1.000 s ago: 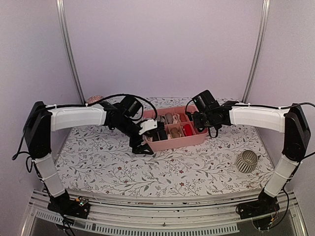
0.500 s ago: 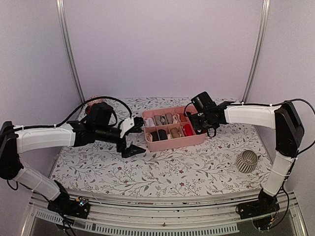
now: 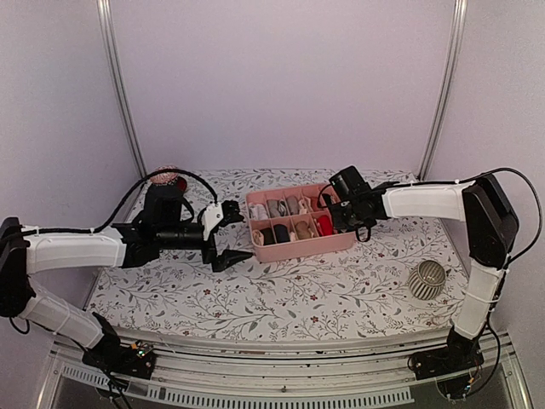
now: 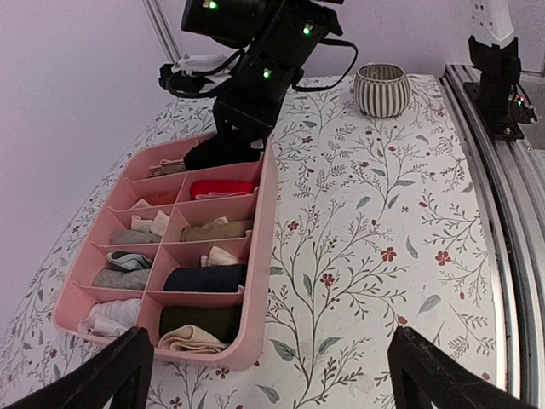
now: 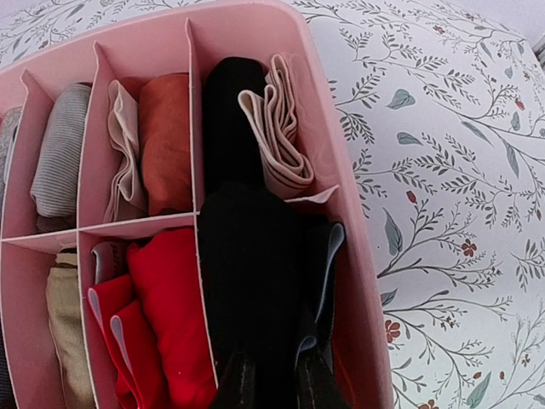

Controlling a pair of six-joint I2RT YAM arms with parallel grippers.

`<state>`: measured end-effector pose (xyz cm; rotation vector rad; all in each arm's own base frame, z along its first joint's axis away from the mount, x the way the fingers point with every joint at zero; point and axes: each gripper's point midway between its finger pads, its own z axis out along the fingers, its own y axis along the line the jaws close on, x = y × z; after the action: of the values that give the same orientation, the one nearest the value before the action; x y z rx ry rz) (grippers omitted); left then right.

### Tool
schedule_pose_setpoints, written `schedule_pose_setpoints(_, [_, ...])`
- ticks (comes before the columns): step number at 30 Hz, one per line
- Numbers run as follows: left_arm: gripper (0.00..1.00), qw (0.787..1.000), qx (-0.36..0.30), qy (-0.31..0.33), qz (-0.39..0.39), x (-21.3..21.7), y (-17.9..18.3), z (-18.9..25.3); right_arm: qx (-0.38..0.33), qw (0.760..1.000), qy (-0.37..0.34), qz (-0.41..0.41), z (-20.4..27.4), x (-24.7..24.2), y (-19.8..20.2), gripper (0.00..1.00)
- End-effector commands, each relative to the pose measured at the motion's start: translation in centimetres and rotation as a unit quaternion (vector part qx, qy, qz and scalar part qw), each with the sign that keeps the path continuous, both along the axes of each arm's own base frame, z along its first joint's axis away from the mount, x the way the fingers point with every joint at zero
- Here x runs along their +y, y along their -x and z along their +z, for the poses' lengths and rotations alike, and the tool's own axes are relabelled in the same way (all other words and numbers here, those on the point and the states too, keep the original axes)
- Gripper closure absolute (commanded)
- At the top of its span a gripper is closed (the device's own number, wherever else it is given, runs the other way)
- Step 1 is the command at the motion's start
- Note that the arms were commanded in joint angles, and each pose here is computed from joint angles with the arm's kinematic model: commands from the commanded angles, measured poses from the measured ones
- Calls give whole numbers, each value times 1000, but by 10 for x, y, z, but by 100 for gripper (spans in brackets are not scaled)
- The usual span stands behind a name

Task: Roll the underwear
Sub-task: Place the underwear in the storage box.

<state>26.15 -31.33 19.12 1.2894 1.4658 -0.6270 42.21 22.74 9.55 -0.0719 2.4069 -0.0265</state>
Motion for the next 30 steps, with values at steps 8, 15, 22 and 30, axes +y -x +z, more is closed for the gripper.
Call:
schedule_pose_setpoints(8, [1,1000,-2,6,5,0,-6,-4,64,998,-1,13,-51,-5,8,98])
schedule_pose_setpoints(15, [1,1000,0,7,0,-1,-5,-5,99,995,12,14,-71,-5,10,97])
schedule_pose_setpoints(22, [1,1000,4,6,-1,-1,-5,-6,98,995,26,9,-55,-9,8,65])
schedule_pose_setpoints(30, [1,1000,3,8,-2,-1,-5,-4,89,995,33,9,-25,-11,5,52])
